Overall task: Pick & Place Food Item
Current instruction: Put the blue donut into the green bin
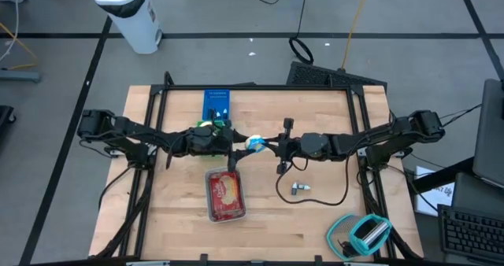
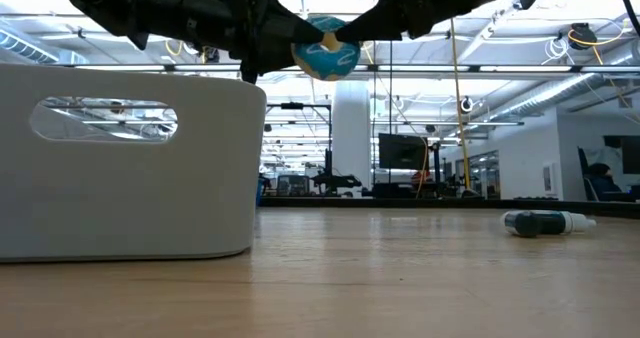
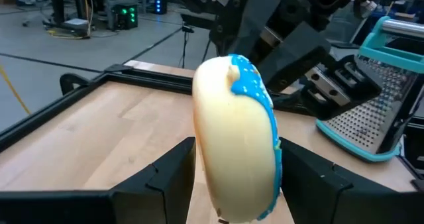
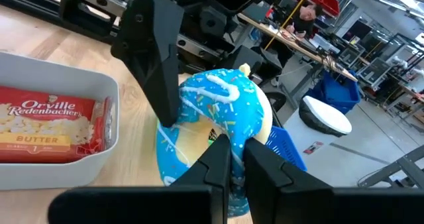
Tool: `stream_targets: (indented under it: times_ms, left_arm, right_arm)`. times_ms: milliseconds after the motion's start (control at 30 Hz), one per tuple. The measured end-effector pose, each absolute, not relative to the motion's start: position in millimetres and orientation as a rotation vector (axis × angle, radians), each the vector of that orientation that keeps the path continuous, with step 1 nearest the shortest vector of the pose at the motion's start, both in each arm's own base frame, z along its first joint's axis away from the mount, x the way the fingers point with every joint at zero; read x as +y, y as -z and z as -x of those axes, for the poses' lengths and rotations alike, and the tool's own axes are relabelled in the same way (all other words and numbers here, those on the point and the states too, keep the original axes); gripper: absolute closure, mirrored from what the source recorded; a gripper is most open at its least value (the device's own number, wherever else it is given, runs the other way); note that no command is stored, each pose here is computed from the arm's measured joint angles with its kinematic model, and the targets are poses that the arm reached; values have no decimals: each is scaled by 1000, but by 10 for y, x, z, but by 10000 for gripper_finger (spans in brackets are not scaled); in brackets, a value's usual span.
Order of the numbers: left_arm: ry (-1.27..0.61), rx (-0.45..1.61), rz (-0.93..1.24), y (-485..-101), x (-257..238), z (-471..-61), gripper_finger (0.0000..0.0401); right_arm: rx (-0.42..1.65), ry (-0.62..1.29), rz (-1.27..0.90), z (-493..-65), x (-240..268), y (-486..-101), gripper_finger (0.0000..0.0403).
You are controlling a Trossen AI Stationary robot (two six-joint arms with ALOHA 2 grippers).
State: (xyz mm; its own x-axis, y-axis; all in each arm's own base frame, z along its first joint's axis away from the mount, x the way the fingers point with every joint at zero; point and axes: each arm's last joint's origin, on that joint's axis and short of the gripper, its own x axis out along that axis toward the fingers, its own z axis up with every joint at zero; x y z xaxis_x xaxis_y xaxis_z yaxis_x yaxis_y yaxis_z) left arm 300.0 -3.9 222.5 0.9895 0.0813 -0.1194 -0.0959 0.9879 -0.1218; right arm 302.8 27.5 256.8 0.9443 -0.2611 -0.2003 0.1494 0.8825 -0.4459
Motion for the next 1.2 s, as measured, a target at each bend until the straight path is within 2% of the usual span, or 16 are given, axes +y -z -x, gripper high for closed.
stream_targets:
  times_ms: [367, 767, 867, 1000, 1200]
  left_arm:
    - [-89, 115, 126, -2225, -39, -3000, 207]
    - [-89, 114, 132, -2225, -37, -3000, 325]
    - [-95, 116, 131, -2223, -18, -2999, 344]
    - [-122, 139, 149, -2298, 48, -2927, 362]
    - [-186, 238, 241, -2437, 165, -2674, 373]
  right_arm:
    - [268, 216, 441, -3026, 274, -2561, 383]
    - [280, 222, 422, -3023, 268, -2548, 376]
    - [311, 230, 427, -3011, 262, -2524, 349]
    - [348, 367, 414, -2917, 242, -2580, 294]
    - [427, 440, 373, -2696, 205, -2664, 226]
